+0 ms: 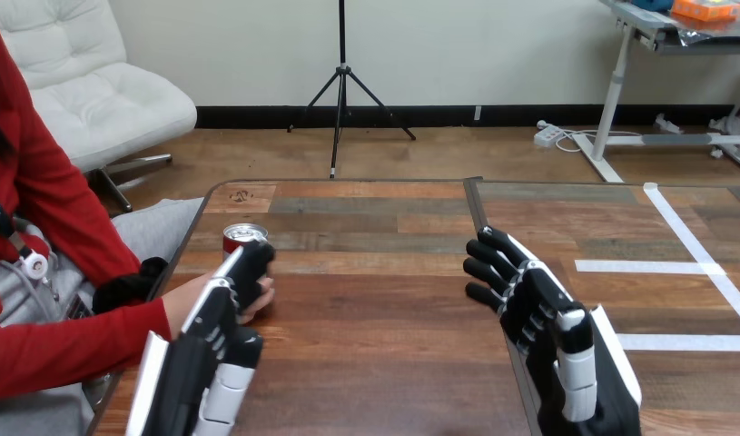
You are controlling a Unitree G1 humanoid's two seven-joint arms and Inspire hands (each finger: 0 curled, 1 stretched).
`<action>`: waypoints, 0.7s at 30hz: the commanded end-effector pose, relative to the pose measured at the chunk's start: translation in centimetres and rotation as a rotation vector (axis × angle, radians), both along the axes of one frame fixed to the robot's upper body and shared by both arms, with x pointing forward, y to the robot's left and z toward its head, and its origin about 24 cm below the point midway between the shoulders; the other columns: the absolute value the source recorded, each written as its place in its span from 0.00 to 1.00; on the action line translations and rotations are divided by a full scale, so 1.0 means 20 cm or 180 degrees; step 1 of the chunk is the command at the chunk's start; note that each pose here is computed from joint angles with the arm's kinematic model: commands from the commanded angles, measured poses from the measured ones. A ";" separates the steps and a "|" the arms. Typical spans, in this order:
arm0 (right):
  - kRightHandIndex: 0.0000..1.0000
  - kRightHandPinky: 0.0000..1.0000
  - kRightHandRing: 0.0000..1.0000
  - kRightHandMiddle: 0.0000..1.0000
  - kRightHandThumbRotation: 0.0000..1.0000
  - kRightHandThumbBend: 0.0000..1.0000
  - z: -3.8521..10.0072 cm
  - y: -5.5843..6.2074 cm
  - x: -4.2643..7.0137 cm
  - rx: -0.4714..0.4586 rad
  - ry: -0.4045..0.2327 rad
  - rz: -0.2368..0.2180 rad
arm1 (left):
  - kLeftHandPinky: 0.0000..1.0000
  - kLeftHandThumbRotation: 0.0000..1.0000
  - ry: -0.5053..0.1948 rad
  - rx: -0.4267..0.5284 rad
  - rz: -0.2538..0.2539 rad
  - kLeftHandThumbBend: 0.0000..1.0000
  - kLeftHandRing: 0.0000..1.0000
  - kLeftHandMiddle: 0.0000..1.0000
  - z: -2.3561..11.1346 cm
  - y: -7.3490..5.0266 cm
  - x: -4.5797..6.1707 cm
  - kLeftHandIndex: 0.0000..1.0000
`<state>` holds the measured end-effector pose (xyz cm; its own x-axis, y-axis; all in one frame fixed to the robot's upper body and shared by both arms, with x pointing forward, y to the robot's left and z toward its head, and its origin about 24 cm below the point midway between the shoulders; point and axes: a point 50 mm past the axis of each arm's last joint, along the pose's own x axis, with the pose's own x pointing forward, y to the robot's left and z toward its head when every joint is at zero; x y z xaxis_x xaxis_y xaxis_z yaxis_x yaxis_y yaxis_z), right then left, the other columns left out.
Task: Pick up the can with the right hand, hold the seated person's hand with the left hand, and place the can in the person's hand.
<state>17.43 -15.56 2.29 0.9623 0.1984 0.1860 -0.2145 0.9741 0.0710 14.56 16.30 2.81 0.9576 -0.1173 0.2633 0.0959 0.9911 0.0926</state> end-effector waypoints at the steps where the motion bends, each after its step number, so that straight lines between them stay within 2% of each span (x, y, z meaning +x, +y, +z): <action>1: 0.88 0.84 0.87 0.88 1.00 1.00 0.10 0.02 0.03 0.0094 -0.0376 -0.0024 | 0.88 0.96 -0.0305 -0.0133 -0.0109 0.70 0.89 0.89 0.08 -0.04 0.04 0.88; 12: 0.87 0.84 0.87 0.88 1.00 1.00 0.10 0.02 0.03 0.0119 -0.0354 -0.0015 | 0.89 0.96 -0.0272 -0.0169 -0.0254 0.69 0.90 0.90 0.07 -0.05 0.04 0.89; 21: 0.87 0.83 0.87 0.88 1.00 1.00 0.10 0.02 0.03 0.0152 -0.0346 -0.0013 | 0.90 0.95 -0.0235 -0.0227 -0.0282 0.70 0.91 0.90 0.07 -0.07 0.04 0.90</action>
